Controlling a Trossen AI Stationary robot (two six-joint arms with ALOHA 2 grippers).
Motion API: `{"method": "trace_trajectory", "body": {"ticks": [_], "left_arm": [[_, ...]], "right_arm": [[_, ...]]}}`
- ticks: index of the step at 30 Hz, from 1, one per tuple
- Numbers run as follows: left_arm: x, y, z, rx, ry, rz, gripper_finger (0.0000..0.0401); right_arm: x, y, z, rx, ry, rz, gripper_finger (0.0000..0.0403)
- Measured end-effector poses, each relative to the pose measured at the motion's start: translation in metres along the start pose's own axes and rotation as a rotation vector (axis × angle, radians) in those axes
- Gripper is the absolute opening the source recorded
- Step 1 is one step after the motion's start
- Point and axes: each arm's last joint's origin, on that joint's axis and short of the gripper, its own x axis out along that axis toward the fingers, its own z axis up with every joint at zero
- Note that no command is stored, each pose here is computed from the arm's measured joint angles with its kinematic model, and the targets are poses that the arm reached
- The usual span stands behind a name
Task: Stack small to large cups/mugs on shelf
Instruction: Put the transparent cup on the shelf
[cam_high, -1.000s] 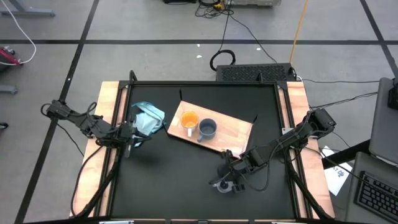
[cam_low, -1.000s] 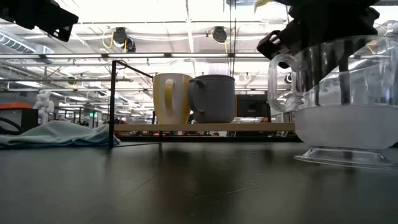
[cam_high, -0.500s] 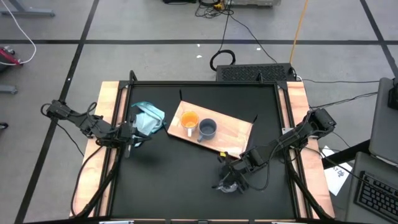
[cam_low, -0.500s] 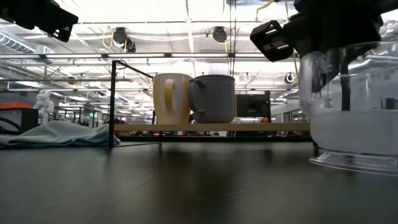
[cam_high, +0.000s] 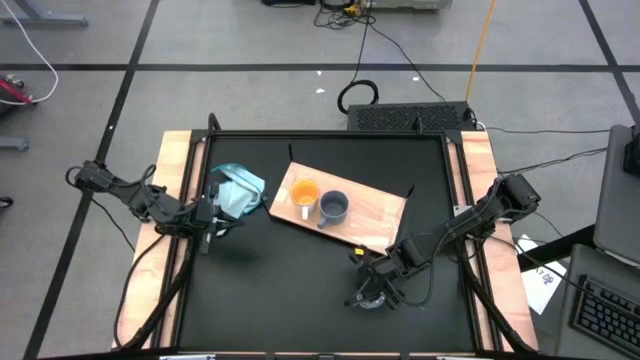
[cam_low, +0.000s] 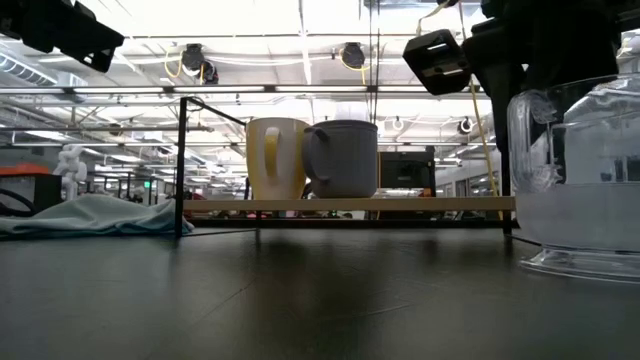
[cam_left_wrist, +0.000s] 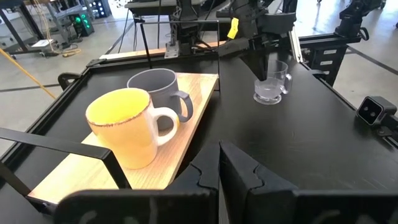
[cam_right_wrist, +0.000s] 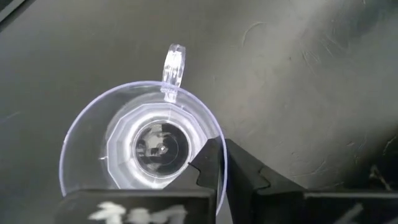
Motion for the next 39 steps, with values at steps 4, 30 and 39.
{"method": "trace_trajectory", "body": {"ticks": [4,30,39], "left_arm": [[0.0,0.0,0.0,0.0,0.0,0.0,0.0012],[0.0,0.0,0.0,-0.004,0.001,0.0,0.0012],[0.0,0.0,-0.001,0.0,0.01,0.0,0.0012]], "right_arm": [[0.0,0.001,0.004,0.007,-0.034,-0.009,0.0028],[-0.027,0.002,0.011,0.126,-0.142,-0.026,0.0089],[-0.041,0.006,0.013,0.469,-0.188,0.013,0.0089]]}}
